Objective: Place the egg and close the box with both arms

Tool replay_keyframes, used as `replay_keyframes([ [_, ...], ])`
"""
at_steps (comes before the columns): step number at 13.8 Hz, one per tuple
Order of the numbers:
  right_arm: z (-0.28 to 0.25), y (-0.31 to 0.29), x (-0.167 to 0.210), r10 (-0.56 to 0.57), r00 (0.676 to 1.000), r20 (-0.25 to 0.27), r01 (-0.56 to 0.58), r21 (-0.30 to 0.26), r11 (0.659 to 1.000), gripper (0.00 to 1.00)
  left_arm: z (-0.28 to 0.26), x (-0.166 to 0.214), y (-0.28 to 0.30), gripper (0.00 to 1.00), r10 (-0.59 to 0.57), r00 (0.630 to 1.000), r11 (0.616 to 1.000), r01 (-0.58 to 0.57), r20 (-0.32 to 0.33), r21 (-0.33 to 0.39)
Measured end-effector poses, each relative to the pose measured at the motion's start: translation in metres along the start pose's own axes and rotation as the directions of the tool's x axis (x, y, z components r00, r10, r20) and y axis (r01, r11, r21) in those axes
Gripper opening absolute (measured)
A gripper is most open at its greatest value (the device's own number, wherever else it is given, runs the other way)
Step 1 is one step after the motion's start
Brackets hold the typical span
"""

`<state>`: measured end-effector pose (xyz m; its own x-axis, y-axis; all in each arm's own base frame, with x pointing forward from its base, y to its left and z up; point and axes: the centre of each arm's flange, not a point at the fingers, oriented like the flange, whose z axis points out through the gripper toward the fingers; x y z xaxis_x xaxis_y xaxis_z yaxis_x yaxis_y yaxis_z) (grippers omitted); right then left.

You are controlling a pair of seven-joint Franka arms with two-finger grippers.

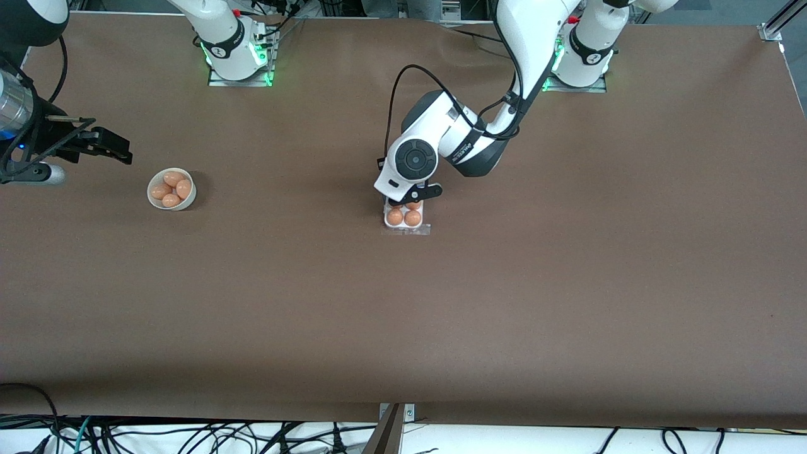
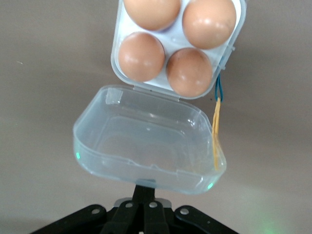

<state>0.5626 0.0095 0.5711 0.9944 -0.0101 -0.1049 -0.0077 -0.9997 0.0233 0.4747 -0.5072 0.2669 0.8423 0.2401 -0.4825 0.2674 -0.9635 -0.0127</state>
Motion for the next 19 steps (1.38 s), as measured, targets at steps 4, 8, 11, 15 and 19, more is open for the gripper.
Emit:
replay_keyframes([
  [4,0.0,0.0,0.0,0.0,1.0,0.0,0.0,0.001,1.0,1.0,-0.024,0.012,-0.001,0.01,-0.012,0.999,0.999,0.011,-0.036,-0.035],
  [8,0.0,0.0,0.0,0.001,1.0,0.0,-0.001,0.001,1.0,1.0,-0.047,0.022,-0.001,0.01,-0.024,0.997,0.997,0.019,-0.075,-0.073],
  [11,0.0,0.0,0.0,0.001,1.0,0.0,-0.001,0.001,1.0,1.0,-0.049,0.032,-0.001,0.01,-0.037,0.994,0.995,0.027,-0.099,-0.096],
  [15,0.0,0.0,0.0,0.001,1.0,0.0,-0.001,0.001,1.0,1.0,-0.063,0.059,-0.021,0.11,-0.042,0.977,0.999,0.037,-0.209,-0.029],
  [19,0.0,0.0,0.0,0.002,1.0,0.0,-0.002,0.001,1.0,1.0,-0.123,0.098,-0.077,0.48,0.048,0.958,0.995,-0.02,-0.281,0.102],
])
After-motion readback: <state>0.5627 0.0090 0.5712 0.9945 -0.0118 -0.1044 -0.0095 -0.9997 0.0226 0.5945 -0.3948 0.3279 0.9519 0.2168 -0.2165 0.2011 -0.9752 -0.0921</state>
